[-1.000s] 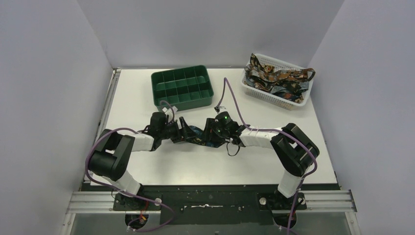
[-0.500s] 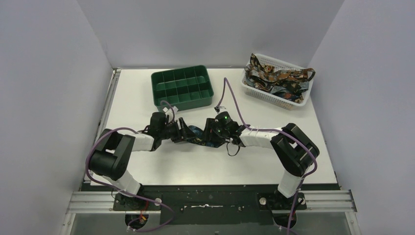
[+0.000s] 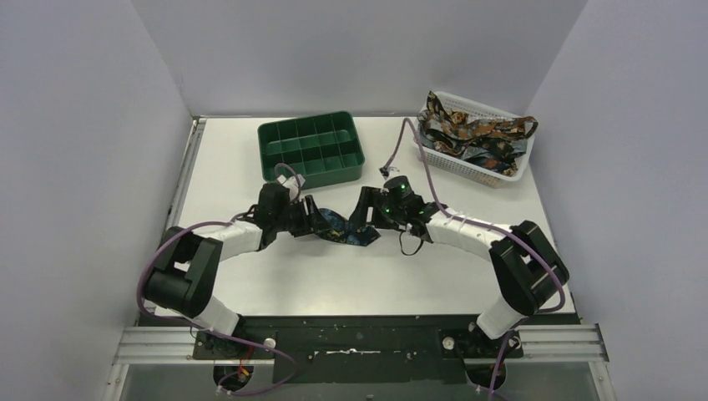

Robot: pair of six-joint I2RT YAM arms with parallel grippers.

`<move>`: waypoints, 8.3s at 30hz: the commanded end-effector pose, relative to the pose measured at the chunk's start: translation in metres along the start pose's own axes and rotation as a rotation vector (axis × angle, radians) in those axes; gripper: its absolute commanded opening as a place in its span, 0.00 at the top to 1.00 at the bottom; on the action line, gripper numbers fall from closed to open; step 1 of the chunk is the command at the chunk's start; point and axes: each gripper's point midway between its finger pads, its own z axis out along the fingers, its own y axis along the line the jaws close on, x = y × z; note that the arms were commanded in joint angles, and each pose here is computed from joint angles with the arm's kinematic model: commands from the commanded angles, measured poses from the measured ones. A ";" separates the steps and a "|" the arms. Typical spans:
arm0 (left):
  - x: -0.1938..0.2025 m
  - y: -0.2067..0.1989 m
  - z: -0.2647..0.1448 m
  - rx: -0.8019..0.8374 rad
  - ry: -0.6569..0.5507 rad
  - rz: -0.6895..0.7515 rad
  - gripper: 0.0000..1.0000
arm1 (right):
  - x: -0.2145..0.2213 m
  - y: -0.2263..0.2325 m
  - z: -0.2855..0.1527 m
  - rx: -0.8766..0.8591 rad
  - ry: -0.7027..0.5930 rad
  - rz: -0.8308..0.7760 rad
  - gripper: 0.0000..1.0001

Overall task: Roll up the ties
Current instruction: Roll the tie at the center of the board, then pick up the tie at the center of the board.

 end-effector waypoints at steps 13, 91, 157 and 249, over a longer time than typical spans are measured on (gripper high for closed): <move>-0.027 -0.007 -0.002 -0.203 -0.033 0.157 0.51 | -0.004 -0.055 0.011 -0.066 0.068 0.024 0.35; 0.004 -0.093 0.044 -0.691 -0.054 0.947 0.46 | 0.002 -0.100 -0.039 0.040 -0.134 0.246 0.33; -0.037 -0.074 0.014 0.138 -0.117 0.098 0.06 | -0.028 -0.040 -0.028 -0.203 -0.001 -0.042 0.09; 0.083 -0.051 0.092 0.223 0.304 0.126 0.35 | 0.051 -0.121 -0.009 -0.169 0.138 0.041 0.41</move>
